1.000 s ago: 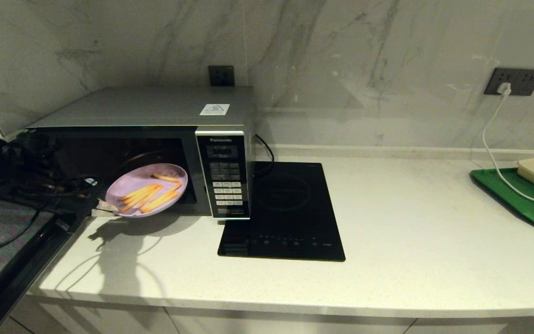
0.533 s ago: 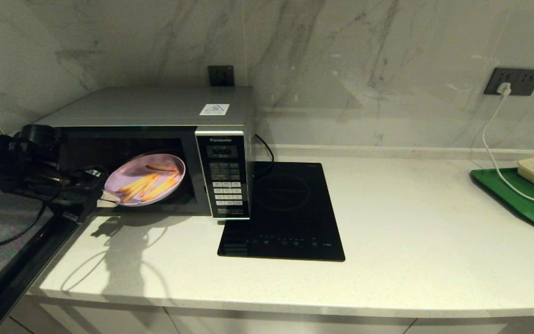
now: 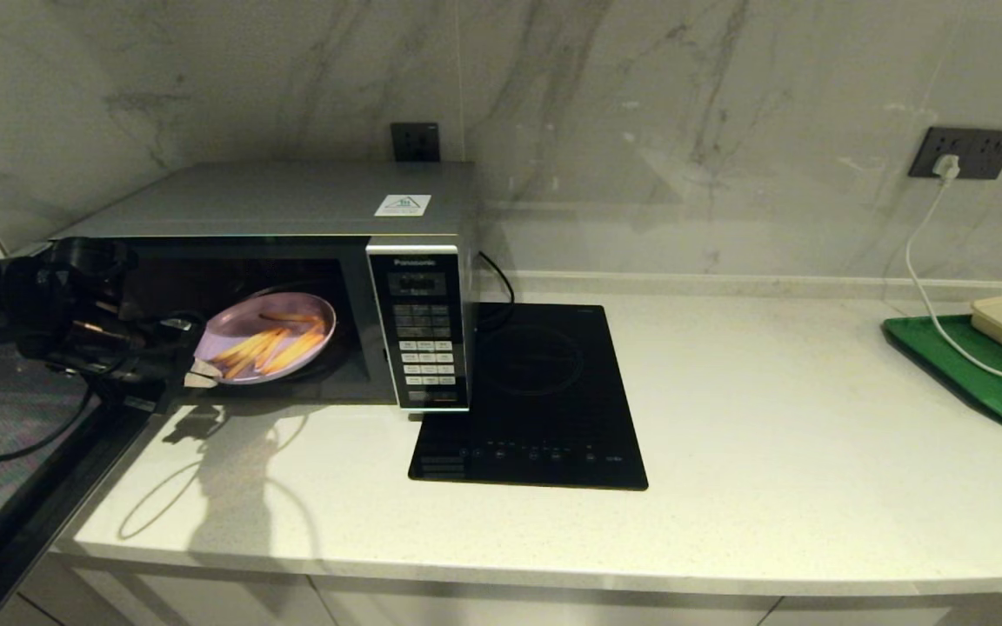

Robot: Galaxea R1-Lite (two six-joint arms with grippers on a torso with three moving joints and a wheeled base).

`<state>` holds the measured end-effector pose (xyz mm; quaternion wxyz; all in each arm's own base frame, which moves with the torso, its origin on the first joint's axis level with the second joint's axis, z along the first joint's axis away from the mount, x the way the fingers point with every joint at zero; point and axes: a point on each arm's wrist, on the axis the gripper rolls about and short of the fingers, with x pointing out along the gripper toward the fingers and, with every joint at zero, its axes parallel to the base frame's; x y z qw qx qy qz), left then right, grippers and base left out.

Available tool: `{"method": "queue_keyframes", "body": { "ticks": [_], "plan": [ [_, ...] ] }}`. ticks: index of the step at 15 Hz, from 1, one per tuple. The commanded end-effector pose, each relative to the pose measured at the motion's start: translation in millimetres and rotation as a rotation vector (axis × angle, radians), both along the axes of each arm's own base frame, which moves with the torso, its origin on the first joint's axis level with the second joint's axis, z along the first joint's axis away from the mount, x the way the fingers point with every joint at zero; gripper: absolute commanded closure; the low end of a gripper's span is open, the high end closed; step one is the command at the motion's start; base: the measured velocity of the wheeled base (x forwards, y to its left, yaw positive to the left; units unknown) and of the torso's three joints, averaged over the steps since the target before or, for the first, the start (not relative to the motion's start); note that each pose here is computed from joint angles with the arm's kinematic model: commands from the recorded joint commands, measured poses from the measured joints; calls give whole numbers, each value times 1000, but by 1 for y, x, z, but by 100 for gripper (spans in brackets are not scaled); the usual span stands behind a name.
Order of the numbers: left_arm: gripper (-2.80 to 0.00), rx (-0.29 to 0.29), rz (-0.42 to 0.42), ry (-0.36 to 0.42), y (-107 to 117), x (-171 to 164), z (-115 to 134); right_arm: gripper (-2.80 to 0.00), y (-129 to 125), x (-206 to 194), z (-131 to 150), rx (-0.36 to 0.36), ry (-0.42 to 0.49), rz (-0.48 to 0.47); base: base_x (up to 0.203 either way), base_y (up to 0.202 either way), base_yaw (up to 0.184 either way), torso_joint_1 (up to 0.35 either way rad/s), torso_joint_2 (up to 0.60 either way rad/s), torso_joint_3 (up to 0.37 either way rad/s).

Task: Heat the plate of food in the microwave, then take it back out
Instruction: Put the plate in the microwave oven

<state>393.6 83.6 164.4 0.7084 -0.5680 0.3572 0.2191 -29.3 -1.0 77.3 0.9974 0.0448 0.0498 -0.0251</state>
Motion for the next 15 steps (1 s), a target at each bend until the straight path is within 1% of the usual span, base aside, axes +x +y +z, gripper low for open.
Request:
{"method": "queue_keyframes", "body": {
  "ticks": [1, 3, 4, 5, 7, 9, 11, 15],
  "plan": [
    [0, -12, 15, -10, 0, 5, -1, 0, 0, 0, 0, 2, 1, -1, 0, 0, 0, 0, 0, 0],
    [0, -30, 40, -13, 1, 11, -2, 0, 0, 0, 0, 0, 1, 0, 0, 0, 0, 0, 0, 0],
    [0, -28, 37, -9, -2, 13, -4, 0, 0, 0, 0, 2, 1, -1, 0, 0, 0, 0, 0, 0],
    [0, -15, 47, -3, -3, 14, -6, 0, 0, 0, 0, 1, 1, -1, 0, 0, 0, 0, 0, 0],
    [0, 3, 38, -5, -12, 17, -5, 0, 0, 0, 0, 2, 1, -1, 0, 0, 0, 0, 0, 0],
    [0, 4, 36, -27, -12, 19, -1, 0, 0, 0, 0, 2, 1, 0, 0, 0, 0, 0, 0, 0],
    [0, 4, 32, -31, -13, 20, 0, 0, 0, 0, 0, 2, 1, 0, 0, 0, 0, 0, 0, 0],
    [0, 2, 34, -39, -13, 23, -5, 0, 0, 0, 0, 1, 1, -1, 0, 0, 0, 0, 0, 0]
  ]
}}
